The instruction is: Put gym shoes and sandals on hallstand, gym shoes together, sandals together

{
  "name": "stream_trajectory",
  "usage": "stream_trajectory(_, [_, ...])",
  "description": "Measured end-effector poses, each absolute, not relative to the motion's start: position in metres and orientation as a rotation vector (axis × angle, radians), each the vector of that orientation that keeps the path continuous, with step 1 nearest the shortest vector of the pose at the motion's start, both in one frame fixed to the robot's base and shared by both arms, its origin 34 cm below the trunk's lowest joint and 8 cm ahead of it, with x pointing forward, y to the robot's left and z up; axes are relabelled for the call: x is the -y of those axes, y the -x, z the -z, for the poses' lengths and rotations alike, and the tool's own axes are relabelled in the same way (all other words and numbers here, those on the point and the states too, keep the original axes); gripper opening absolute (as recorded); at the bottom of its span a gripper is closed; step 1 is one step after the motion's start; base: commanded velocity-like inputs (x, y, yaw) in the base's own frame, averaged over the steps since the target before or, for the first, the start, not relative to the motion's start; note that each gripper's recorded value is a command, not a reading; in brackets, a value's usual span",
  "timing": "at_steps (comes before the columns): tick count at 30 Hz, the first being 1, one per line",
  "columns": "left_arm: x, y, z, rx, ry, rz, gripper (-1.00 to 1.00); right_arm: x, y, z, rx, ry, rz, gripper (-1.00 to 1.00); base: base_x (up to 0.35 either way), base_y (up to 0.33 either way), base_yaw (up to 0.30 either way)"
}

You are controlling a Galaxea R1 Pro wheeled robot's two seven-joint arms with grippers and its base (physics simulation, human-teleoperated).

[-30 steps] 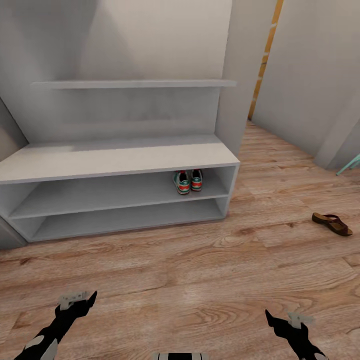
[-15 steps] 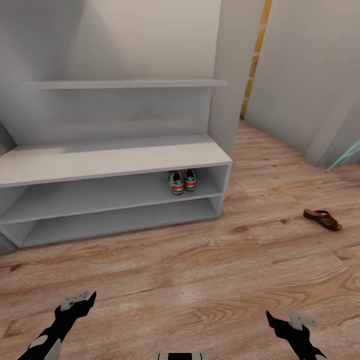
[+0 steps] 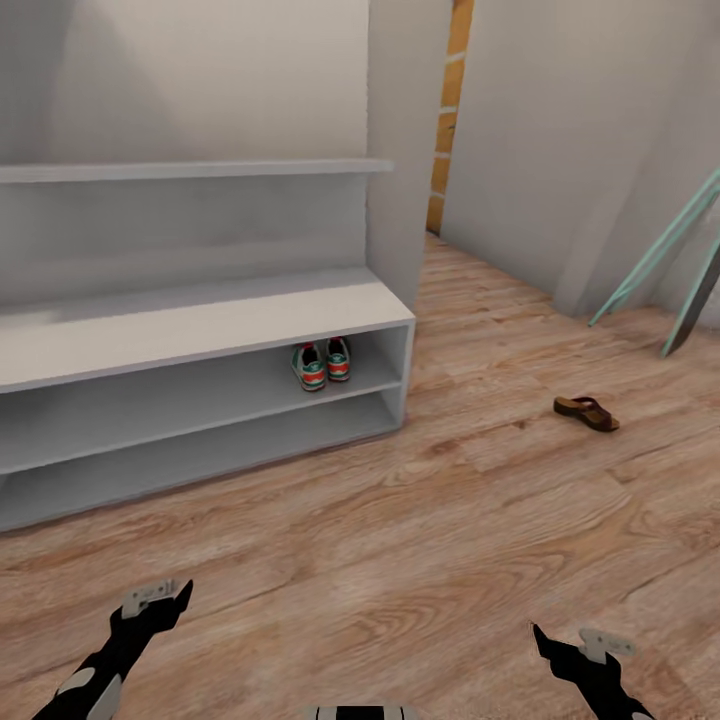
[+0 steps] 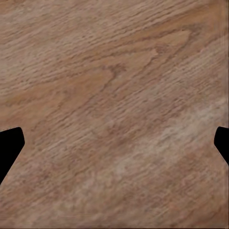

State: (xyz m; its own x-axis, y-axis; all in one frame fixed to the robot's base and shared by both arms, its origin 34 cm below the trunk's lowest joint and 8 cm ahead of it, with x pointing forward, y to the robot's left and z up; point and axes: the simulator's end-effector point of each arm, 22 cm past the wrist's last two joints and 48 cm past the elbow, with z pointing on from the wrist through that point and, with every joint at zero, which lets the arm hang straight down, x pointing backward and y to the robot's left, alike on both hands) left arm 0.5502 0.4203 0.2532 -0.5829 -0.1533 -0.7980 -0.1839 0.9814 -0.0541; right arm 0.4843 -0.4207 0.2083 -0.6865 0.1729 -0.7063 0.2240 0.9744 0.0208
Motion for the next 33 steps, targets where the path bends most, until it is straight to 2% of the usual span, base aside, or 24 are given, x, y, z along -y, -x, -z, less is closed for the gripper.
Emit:
stream_trajectory(8, [-0.389,-0.546,-0.246,-2.235,0.068,0.033,1.00,0.437,-0.483,-0.212,-2.339,-0.276,0.114,1.00,0.000,0.000,-0.291])
stream_trajectory(14, [-0.384,-0.545,-0.245,-2.240,0.045,0.047,1.00,0.458,-0.482,-0.217,-2.312,-0.365,0.146,1.00,0.012,-0.002,-0.291])
stream_trajectory(22, [-0.378,-0.544,-0.243,-2.242,0.045,0.058,1.00,0.464,-0.480,-0.219,-2.305,-0.388,0.155,1.00,0.206,-0.116,-0.282])
stream_trajectory(33, [-0.378,-0.545,-0.244,-2.238,0.045,0.056,1.00,0.470,-0.481,-0.221,-2.302,-0.384,0.161,1.00,0.280,-0.141,-0.045])
